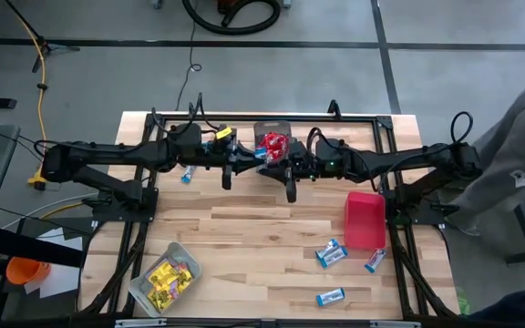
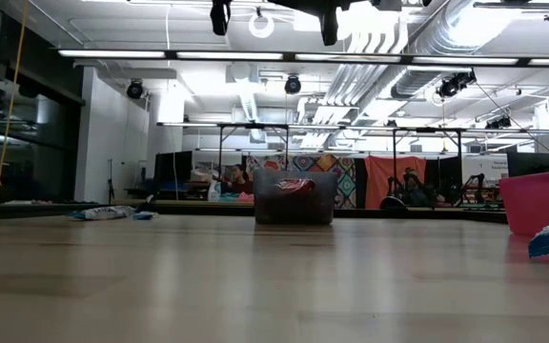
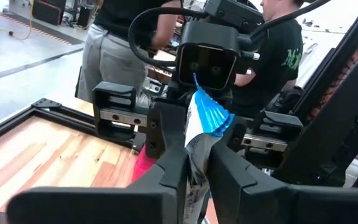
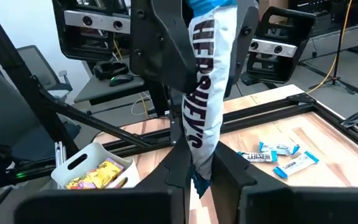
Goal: Sort candy
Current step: Put the white chocolate candy into the red bin
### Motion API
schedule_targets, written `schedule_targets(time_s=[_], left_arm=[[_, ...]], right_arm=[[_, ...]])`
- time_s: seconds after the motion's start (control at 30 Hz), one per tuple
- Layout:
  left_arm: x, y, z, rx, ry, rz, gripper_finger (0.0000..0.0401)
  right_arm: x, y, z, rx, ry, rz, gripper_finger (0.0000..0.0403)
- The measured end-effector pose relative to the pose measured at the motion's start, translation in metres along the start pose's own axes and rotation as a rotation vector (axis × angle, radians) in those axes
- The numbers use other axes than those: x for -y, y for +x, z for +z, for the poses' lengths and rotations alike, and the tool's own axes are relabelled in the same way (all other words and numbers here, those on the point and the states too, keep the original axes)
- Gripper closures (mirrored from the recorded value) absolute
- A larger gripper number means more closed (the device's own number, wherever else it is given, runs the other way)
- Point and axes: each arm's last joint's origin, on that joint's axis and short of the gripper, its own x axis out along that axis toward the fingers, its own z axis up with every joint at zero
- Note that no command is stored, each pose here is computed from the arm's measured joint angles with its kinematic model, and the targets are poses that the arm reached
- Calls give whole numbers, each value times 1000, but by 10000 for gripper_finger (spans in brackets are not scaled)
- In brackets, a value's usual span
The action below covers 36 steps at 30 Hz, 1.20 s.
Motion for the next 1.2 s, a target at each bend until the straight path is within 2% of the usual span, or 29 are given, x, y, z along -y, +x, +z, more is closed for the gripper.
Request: schedule_targets(time_s=[0.23, 0.33, 0.43, 0.53, 0.6, 0.77, 0.9, 1.07, 1.2], left_arm=[[2, -24, 16, -49, -4, 40, 302], [3, -38, 21, -99, -5, 81, 273], [3, -54, 20, -166, 34, 112, 252], [2, -66, 14, -222, 42, 155, 246], [-2, -70, 4, -260, 39, 200, 245], [-15, -71, -23, -237, -29, 283, 245], [-21, -68, -40, -192, -119, 281, 244], [-20, -67, -49, -197, -157, 268, 245], [-19, -66, -49, -187, -154, 255, 245]], right_arm=[[-1, -3, 3, 8, -13, 15, 395], [1, -10, 9, 14, -26, 12, 391], [1, -26, 12, -53, -8, 1, 391], [-2, -49, 5, -231, 49, -21, 395], [-8, -66, -7, -413, 107, -39, 395], [-29, -108, -42, -868, 232, -145, 394], [-49, -138, -62, -1134, 284, -266, 394], [-61, -165, -86, -1280, 348, -459, 394], [-57, -182, -113, -1310, 500, -544, 394]])
